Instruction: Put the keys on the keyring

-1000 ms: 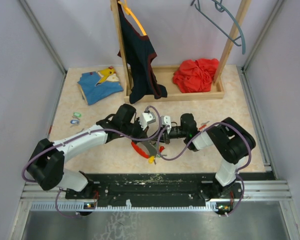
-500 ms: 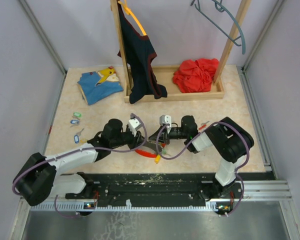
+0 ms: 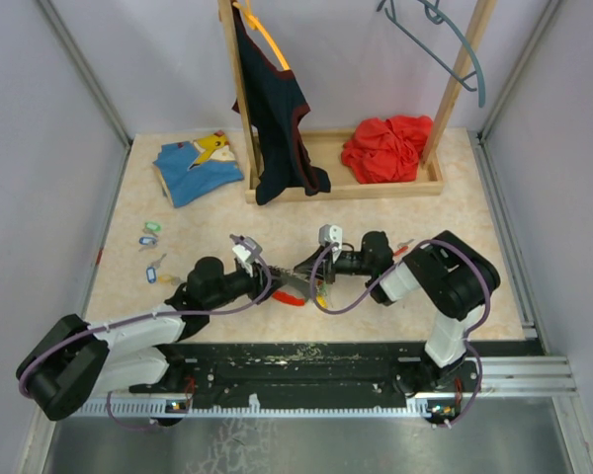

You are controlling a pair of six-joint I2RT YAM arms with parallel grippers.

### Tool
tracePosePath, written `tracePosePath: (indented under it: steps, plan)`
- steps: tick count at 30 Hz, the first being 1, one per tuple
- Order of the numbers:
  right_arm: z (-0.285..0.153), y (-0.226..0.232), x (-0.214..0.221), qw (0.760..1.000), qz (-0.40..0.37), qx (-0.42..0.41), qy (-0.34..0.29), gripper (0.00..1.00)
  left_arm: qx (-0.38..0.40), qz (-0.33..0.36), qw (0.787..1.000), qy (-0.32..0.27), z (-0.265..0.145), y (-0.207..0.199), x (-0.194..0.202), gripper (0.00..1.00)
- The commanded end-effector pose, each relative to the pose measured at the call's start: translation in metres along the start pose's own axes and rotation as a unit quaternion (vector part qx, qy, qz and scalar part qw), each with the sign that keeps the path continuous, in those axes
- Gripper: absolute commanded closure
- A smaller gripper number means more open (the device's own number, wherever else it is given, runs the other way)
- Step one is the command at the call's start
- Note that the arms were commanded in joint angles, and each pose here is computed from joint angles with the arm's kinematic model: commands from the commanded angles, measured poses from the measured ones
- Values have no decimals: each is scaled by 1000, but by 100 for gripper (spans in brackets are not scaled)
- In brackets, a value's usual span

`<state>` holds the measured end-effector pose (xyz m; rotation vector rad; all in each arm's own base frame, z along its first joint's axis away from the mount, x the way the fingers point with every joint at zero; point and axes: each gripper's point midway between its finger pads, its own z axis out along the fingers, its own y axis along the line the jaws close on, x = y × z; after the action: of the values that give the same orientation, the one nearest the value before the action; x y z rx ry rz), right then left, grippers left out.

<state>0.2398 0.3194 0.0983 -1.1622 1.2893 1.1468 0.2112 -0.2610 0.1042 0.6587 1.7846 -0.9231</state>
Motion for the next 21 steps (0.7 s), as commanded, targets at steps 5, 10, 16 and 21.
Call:
tracePosePath:
  steps: [5, 10, 16, 21]
  plan:
    - [-2, -6, -20, 999, -12, 34, -32, 100, -33, -5, 997, -63, 0, 10, -28, 62]
    - [0, -6, -21, 998, -3, 62, -33, 100, 21, 30, 996, -80, -1, -5, -24, 62]
    - [2, -2, -21, 994, -1, 98, -43, 100, 55, 88, 988, -111, -5, -13, -20, 62]
    - [-2, -2, -25, 989, -3, 129, -66, 100, 58, 134, 983, -112, -1, -10, -14, 61]
